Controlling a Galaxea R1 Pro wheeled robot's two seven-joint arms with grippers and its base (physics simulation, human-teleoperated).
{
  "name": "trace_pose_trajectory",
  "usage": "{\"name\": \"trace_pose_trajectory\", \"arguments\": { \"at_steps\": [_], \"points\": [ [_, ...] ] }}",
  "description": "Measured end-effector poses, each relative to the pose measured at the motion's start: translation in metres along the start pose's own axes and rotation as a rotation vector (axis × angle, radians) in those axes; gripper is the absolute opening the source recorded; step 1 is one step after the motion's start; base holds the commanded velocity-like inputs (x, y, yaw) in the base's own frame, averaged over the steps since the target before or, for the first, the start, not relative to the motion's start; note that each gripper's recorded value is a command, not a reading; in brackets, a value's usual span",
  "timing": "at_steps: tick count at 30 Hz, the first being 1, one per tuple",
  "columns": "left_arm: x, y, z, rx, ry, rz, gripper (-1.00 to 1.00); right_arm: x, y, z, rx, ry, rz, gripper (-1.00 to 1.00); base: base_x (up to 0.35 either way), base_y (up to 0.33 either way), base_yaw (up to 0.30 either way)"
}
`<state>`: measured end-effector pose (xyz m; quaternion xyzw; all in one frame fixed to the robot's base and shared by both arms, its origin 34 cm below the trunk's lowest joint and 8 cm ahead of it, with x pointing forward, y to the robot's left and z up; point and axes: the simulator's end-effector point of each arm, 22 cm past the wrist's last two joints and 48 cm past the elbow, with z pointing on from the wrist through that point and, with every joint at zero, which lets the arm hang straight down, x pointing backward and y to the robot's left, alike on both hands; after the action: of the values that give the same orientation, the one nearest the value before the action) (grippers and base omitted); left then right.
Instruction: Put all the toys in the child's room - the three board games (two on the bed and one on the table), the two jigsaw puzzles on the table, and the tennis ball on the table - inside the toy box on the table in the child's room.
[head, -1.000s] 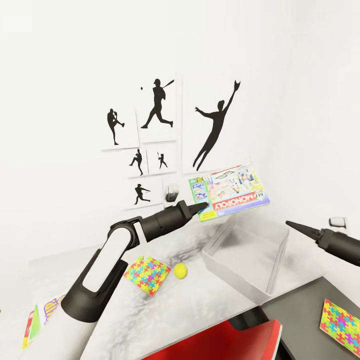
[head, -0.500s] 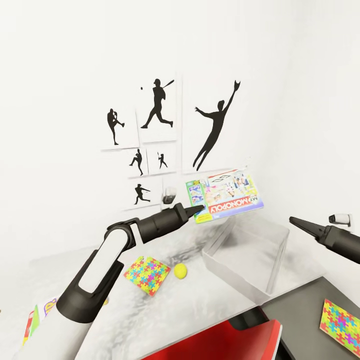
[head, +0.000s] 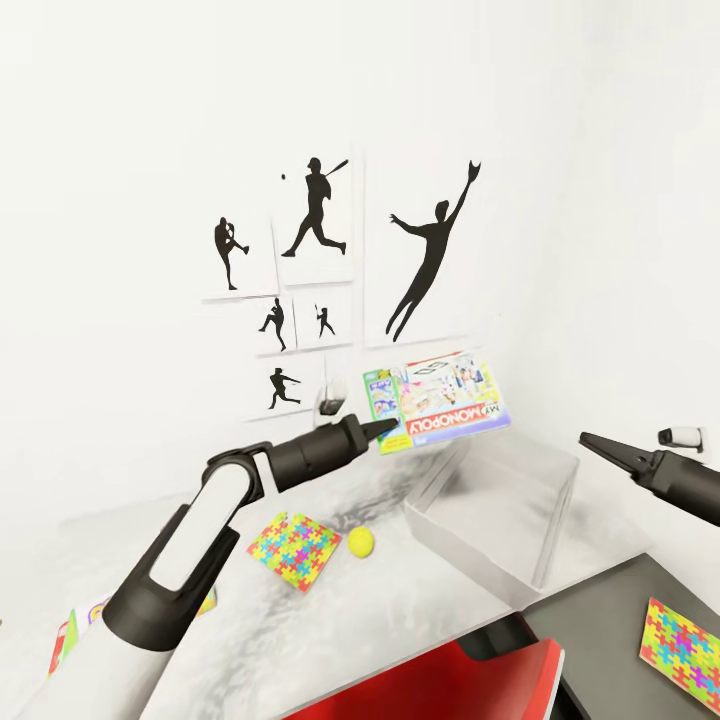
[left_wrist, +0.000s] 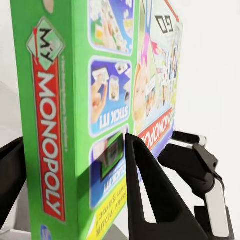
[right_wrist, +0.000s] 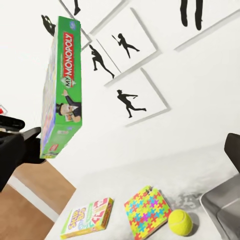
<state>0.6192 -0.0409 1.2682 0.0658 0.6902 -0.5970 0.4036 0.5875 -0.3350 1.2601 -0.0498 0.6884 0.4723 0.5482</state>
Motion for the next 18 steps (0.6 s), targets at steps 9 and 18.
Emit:
{"name": "trace_pose_trajectory", "arguments": {
  "at_steps": [9, 18],
  "points": [
    [0.003, 0.005, -0.001, 0.003, 0.004, 0.060, -1.00, 0.006, 0.011, 0.008, -0.053, 0.013, 0.021, 1.00, 0.000, 0.000, 0.000],
    [0.014, 0.015, -0.002, -0.008, 0.019, 0.107, -1.00, 0.012, 0.018, 0.015, -0.087, 0.028, 0.035, 1.00, 0.000, 0.000, 0.000]
  ]
}}
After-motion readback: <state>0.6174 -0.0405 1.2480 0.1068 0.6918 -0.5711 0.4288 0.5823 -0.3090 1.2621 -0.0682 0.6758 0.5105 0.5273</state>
